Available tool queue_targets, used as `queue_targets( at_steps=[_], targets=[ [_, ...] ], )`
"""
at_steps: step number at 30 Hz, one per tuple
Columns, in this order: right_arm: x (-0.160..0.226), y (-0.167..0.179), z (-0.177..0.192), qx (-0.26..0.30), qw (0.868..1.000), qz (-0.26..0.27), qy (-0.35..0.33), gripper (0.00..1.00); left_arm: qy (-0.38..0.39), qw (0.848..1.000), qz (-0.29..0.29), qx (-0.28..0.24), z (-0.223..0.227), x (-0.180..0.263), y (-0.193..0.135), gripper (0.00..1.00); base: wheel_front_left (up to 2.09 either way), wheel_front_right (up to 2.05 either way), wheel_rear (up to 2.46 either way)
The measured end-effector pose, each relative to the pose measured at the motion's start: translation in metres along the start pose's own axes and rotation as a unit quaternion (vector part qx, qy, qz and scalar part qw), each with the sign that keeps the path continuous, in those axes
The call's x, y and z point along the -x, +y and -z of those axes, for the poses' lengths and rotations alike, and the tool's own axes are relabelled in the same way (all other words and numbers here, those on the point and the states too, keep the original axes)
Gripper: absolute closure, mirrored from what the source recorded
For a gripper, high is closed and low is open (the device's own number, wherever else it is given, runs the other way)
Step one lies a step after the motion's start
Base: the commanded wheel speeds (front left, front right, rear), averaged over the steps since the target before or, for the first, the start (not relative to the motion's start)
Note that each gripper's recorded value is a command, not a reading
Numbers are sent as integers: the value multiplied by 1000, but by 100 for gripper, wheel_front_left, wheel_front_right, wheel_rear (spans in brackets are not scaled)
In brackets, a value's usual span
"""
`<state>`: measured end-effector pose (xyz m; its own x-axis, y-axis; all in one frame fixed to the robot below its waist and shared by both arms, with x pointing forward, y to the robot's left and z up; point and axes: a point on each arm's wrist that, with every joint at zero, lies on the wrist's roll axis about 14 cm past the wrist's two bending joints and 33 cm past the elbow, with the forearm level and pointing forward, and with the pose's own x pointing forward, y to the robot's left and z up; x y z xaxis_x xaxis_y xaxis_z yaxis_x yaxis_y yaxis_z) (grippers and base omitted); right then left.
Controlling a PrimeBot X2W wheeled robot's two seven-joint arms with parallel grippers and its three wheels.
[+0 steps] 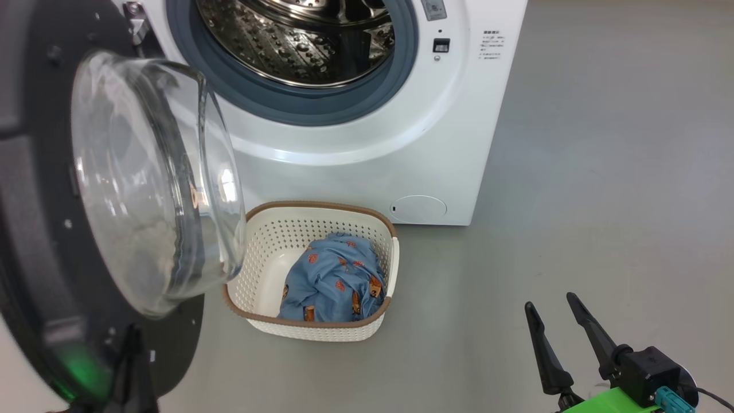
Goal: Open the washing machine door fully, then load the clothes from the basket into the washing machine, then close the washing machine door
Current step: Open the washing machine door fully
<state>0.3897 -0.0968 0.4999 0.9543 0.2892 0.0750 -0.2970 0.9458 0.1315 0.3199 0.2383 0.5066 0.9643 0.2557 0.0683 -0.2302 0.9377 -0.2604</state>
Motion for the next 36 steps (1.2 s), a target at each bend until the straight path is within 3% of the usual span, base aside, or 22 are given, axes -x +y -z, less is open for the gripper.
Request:
queue_targets(
  at_steps=[11, 28, 36],
  targets=[
    [-4, 4, 7, -4, 1000, -8, 8, 0, -16, 992, -124, 2, -12, 6, 77, 100, 0, 0, 0],
    [-14, -3, 26, -11, 999, -1, 31, 0, -48, 968, -246, 27, -24, -29, 161, 100, 0, 0, 0],
    [-13, -6, 29, -10, 999, 3, 35, 0, -56, 961, -269, 24, -33, -34, 187, 100, 0, 0, 0]
  ],
)
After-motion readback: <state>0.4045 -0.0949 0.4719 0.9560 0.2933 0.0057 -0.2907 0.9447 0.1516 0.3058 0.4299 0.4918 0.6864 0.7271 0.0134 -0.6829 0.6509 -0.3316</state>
